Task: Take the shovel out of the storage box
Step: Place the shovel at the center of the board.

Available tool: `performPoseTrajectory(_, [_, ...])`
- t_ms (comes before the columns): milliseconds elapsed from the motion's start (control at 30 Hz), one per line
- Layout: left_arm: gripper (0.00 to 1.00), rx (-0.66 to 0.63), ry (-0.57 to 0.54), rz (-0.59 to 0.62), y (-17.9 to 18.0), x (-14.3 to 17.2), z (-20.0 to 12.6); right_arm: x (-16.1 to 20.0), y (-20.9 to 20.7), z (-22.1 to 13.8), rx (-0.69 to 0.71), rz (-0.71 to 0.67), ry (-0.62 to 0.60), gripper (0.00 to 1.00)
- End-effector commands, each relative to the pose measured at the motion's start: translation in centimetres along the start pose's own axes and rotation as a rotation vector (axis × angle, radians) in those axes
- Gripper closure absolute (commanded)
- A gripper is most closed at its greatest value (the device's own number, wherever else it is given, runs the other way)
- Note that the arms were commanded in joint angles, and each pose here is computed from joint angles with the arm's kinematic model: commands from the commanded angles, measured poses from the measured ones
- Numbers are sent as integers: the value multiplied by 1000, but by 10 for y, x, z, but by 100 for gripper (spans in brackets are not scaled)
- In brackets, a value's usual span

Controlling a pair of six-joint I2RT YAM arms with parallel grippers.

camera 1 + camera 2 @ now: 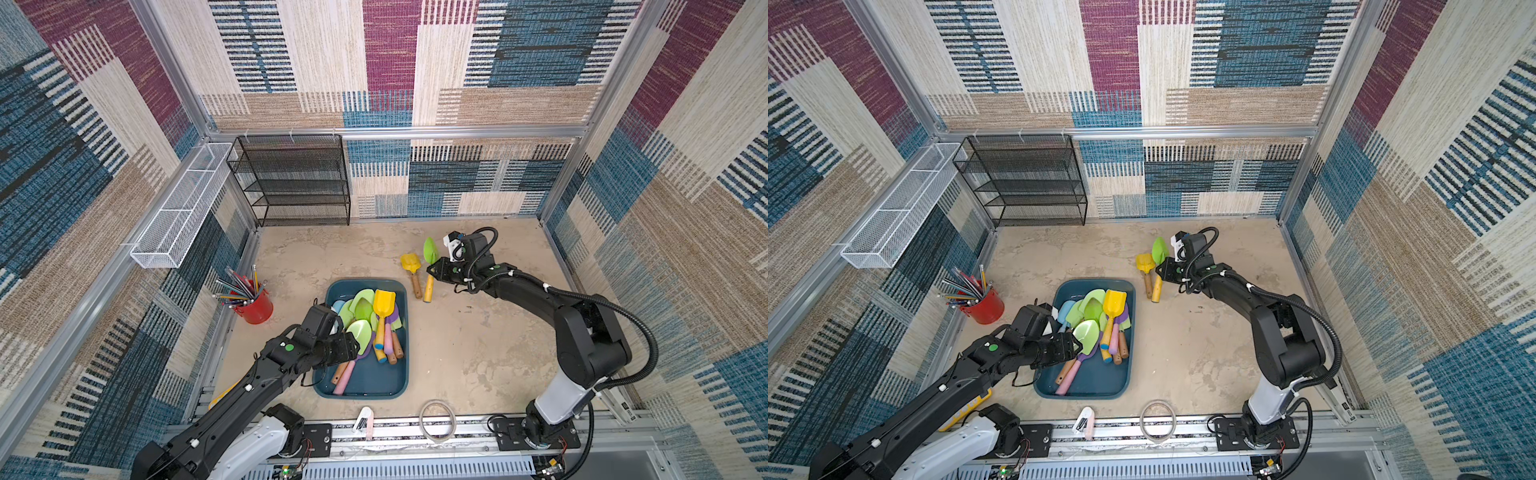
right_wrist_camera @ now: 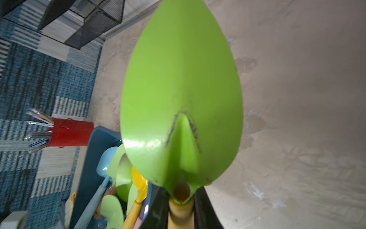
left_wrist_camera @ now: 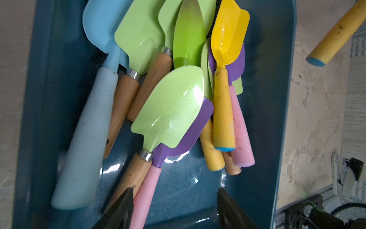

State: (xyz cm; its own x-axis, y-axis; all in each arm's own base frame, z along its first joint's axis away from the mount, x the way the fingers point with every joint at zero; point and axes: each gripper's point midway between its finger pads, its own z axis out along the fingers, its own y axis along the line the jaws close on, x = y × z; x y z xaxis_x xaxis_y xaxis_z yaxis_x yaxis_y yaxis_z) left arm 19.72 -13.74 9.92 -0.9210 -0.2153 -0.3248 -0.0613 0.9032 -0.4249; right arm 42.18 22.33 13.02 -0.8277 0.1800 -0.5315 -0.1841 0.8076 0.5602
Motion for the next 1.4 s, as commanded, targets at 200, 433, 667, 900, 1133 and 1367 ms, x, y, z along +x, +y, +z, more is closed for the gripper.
performPoseTrajectory(200, [30, 19, -16, 39, -9, -8, 4, -8, -52, 35, 231, -55, 6, 80])
performPoseTrajectory(433, [30, 41, -12, 44, -15, -9, 10, -18, -67, 62, 284, -73, 23, 79])
performPoseTrajectory(667, [30, 45, -8, 61, -19, -12, 12, -21, -81, 87, 322, -80, 46, 79])
performPoseTrajectory(900, [30, 46, 7, 59, -20, -11, 17, -17, -90, 100, 341, -67, 64, 77])
performPoseTrajectory(1133, [26, 42, 6, 67, -22, -14, 18, -12, -91, 102, 329, -60, 72, 66])
performPoseTrajectory(1367, [25, 44, 8, 77, -29, -20, 18, -26, -74, 86, 293, -71, 29, 59])
